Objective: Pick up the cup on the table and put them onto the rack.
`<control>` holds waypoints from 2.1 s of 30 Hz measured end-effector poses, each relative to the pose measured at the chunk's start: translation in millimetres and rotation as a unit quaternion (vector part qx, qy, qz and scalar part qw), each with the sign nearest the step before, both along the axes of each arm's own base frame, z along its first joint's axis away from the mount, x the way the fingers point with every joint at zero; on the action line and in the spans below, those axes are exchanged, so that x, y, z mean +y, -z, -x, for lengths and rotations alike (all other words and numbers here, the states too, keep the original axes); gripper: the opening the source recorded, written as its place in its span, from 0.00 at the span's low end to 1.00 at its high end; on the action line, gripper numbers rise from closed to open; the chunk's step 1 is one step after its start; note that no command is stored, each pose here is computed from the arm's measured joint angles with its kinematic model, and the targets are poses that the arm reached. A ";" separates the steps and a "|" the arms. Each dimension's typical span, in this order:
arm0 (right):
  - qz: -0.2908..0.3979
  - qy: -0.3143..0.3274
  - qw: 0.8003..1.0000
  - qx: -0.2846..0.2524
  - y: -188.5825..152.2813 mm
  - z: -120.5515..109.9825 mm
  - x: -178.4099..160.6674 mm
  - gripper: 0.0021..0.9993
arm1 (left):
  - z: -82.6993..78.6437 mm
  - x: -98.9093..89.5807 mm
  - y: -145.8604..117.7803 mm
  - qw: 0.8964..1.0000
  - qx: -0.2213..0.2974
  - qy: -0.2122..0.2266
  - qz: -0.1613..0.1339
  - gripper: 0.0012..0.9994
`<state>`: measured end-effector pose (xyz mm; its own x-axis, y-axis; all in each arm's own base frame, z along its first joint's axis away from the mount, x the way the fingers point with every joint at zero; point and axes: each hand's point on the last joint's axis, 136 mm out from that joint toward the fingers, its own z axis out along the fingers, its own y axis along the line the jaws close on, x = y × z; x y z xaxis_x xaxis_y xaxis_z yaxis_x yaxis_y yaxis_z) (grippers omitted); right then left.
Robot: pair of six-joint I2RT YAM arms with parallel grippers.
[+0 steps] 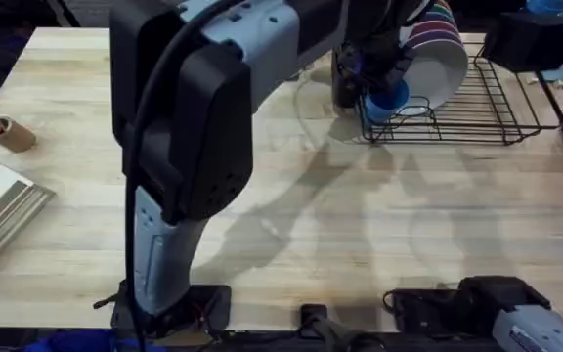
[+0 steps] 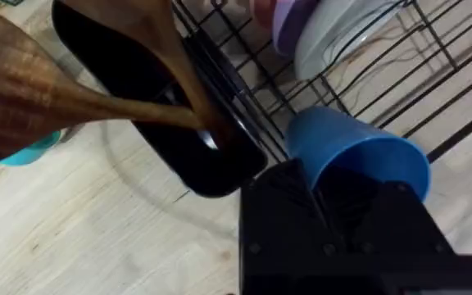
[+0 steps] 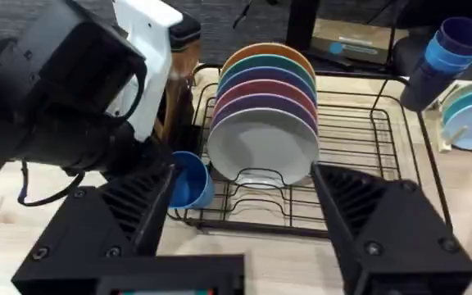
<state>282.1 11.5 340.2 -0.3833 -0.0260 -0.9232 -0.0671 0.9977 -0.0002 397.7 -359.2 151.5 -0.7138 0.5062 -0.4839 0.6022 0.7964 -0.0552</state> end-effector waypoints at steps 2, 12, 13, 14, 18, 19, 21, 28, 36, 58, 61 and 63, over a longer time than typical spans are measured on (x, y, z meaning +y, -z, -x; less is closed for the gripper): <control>0.000 0.000 1.000 0.000 0.1 -0.1 0.0 1.00 | -0.1 -0.1 -0.1 1.000 0.000 0.000 0.000 0.04; 0.000 0.000 1.000 0.000 0.1 0.0 0.0 1.00 | -0.3 -0.2 -0.2 1.000 -0.001 0.001 0.000 0.14; 0.000 0.000 1.000 0.000 0.2 0.1 0.0 1.00 | -0.3 -0.2 -0.2 1.000 -0.001 0.001 0.000 0.15; 0.000 0.000 1.000 0.001 0.5 0.1 0.0 1.00 | -0.4 -0.3 -0.3 1.000 -0.002 0.001 0.000 0.15; 0.000 0.000 1.000 0.002 0.8 0.3 0.0 1.00 | -0.5 -0.3 -0.3 1.000 -0.002 0.001 0.000 0.15; 0.000 0.000 1.000 0.002 0.9 0.3 0.0 1.00 | -0.5 -0.3 -0.3 1.000 -0.002 0.001 0.000 0.16; 0.000 0.000 1.000 0.002 0.9 0.3 0.0 1.00 | -0.5 -0.3 -0.3 1.000 -0.002 0.001 0.000 0.17; 0.000 0.000 1.000 0.002 0.8 0.4 0.0 1.00 | 0.5 0.5 0.4 1.000 0.001 0.002 -0.002 0.20; 0.000 0.000 1.000 0.002 0.9 0.4 0.0 1.00 | 1.4 1.4 -10.8 1.000 0.000 0.002 -0.001 0.30; 0.003 -0.001 1.000 0.002 1.0 0.3 -0.1 1.00 | 17.5 63.4 -100.1 0.999 -0.037 -0.010 0.009 0.57; 0.006 -0.002 1.000 0.002 0.9 0.4 -0.1 1.00 | 18.0 78.6 -100.0 0.999 -0.027 -0.019 -0.001 0.59; 0.007 -0.003 1.000 0.002 1.0 0.3 0.0 1.00 | 17.6 87.9 -97.2 1.000 -0.020 -0.021 -0.011 0.67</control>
<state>281.7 11.5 339.2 -0.3864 -0.0409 -0.9214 -0.0728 0.9973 -0.0137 380.1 -271.2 248.7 -0.7155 0.4867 -0.5012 0.5689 0.8223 -0.0136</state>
